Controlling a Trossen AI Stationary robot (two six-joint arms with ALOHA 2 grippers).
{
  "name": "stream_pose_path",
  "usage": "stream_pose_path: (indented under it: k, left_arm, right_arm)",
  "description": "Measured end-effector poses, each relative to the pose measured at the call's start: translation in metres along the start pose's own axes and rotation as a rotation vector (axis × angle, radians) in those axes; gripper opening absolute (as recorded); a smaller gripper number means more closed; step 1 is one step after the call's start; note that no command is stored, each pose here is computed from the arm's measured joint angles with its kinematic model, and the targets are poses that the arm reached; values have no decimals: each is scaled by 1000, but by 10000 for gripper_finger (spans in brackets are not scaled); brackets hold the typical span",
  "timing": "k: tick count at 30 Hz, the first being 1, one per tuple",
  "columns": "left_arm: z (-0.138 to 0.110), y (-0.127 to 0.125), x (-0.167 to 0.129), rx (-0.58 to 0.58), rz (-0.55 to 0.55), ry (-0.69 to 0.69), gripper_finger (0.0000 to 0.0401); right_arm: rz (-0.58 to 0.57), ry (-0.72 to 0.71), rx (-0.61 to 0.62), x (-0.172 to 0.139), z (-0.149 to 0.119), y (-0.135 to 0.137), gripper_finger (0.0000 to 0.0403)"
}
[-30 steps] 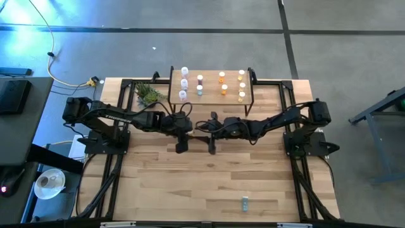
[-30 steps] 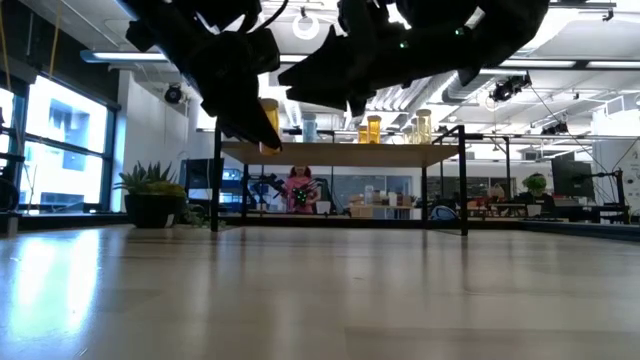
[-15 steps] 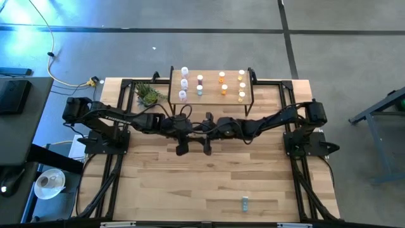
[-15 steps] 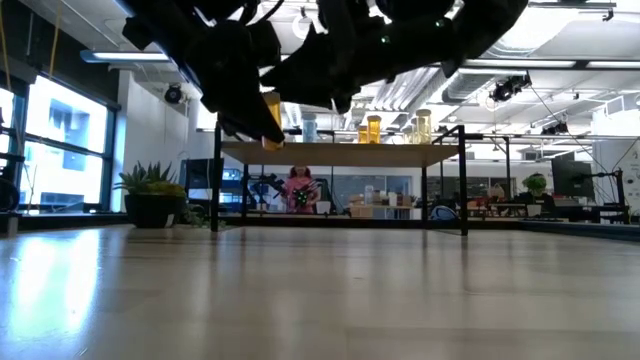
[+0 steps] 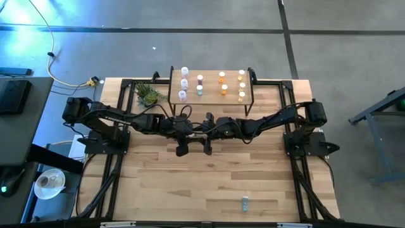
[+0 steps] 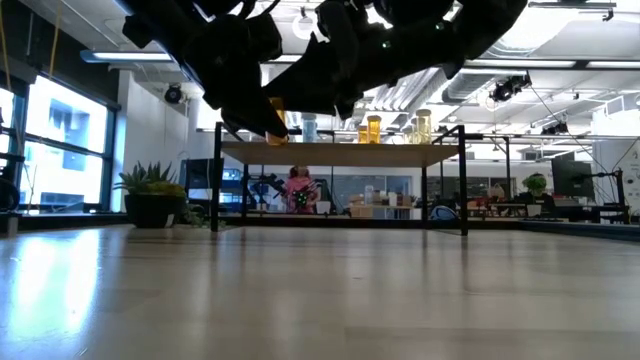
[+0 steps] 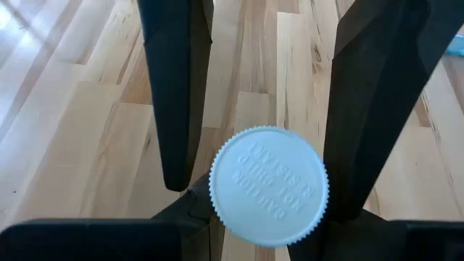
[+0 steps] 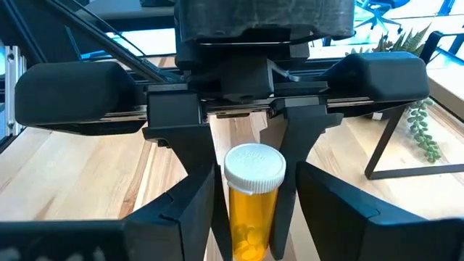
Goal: Pick and place medicine bottles onto shelf by color
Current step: Put the orange pill bottle on the shelf aligned with the orange pill bottles
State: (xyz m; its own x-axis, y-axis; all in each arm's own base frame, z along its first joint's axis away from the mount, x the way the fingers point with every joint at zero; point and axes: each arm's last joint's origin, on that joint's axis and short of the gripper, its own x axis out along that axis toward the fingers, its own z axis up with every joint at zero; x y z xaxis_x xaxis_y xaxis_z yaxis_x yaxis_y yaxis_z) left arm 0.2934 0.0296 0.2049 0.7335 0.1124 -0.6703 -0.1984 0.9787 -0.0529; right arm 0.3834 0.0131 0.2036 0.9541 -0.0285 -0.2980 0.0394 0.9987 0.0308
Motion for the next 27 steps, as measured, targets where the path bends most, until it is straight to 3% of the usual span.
stream_pose_path:
  k: [4,14,27]
  left_arm:
    - [0,0,0,0,14,-2,91]
    - [0,1,0,0,45,-8,91]
    - [0,1,0,0,46,-8,93]
  right_arm:
    - [9,0,2,0,0,0,175]
    - [11,4,44,0,0,0,102]
    - [12,12,43,0,-1,0,95]
